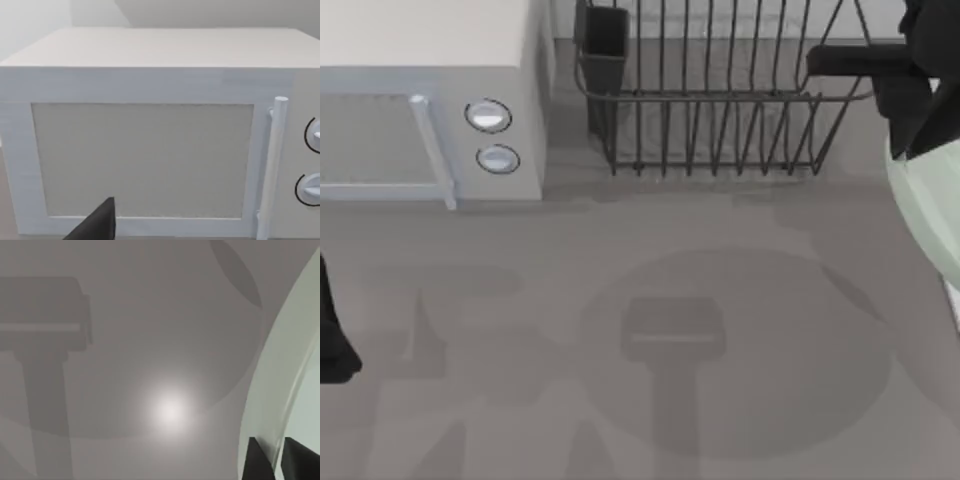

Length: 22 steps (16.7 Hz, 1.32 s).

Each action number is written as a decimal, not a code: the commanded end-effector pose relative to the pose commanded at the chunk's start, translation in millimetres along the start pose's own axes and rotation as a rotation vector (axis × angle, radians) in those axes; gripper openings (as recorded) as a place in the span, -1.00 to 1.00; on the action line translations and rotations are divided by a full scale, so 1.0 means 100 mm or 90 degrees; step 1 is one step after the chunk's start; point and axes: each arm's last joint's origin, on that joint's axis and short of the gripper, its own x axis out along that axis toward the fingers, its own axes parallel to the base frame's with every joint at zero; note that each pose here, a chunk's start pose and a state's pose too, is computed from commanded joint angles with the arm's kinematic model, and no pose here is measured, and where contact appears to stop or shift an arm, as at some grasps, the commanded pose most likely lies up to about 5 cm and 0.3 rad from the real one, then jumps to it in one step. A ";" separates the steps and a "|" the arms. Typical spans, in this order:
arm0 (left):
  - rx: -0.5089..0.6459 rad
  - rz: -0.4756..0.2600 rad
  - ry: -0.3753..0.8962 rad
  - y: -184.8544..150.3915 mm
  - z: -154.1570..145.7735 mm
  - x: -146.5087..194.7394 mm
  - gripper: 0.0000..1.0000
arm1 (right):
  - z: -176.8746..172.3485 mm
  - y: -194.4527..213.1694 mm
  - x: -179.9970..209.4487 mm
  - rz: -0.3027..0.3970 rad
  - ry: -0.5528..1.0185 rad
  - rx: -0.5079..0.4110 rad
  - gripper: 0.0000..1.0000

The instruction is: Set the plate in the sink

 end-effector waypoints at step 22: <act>0.000 0.000 0.000 0.00 0.00 0.00 1.00 | 1.66 -1.48 1.26 -0.021 0.050 -0.007 -1.00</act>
